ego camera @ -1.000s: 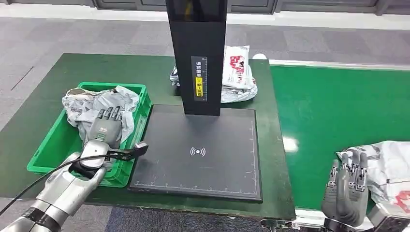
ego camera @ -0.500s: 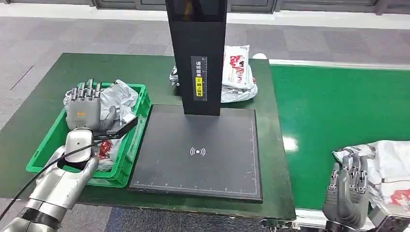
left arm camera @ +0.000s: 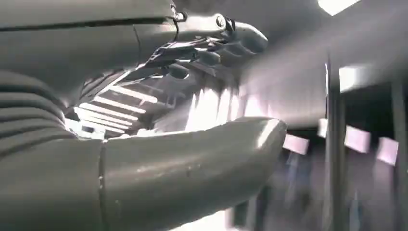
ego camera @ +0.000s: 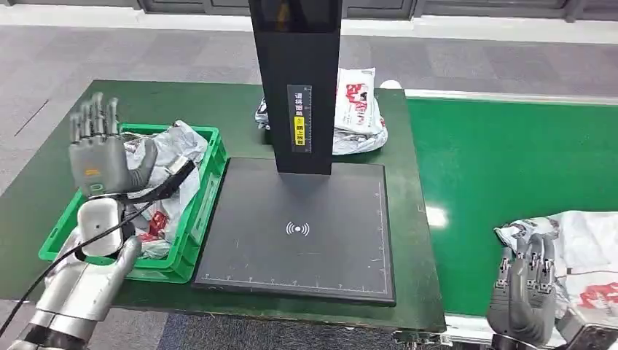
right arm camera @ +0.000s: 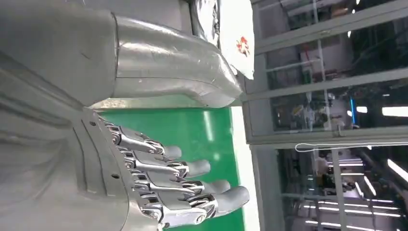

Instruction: Moved the parcel from conveyor to table for the left to box.

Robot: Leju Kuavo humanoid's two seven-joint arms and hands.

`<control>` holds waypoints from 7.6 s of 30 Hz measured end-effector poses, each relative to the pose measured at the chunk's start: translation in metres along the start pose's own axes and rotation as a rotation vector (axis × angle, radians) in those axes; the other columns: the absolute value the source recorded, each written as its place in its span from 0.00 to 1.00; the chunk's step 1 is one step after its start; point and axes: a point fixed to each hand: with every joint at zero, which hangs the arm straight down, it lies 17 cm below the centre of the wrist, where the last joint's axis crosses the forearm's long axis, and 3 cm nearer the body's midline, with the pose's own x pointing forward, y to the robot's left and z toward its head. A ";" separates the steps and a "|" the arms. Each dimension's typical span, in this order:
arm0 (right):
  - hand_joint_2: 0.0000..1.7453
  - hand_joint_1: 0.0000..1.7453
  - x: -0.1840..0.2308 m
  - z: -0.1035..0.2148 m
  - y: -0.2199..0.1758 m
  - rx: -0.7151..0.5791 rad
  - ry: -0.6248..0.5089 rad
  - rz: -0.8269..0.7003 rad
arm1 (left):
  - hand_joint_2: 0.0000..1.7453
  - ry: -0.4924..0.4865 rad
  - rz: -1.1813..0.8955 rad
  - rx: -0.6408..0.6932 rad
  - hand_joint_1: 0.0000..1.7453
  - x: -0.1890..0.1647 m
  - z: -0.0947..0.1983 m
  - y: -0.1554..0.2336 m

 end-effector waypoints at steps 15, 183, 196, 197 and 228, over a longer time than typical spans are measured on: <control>1.00 0.00 -0.054 -0.006 -0.067 -0.157 0.209 0.175 | 1.00 -0.099 0.939 0.097 0.00 0.059 0.047 0.110; 0.00 0.00 -0.053 0.070 0.333 0.972 0.290 -0.240 | 1.00 0.078 1.409 -0.744 0.00 0.193 0.251 -0.070; 0.00 0.00 -0.045 0.065 0.233 0.780 0.112 -0.135 | 1.00 0.085 1.350 -0.733 0.00 0.175 0.255 -0.073; 0.00 0.00 -0.025 0.054 0.220 0.742 0.047 -0.200 | 1.00 0.073 1.339 -0.734 0.00 0.176 0.255 -0.072; 0.00 0.00 0.147 0.025 0.065 0.482 -0.486 -0.537 | 1.00 -0.462 0.680 -0.666 0.00 0.289 0.246 -0.044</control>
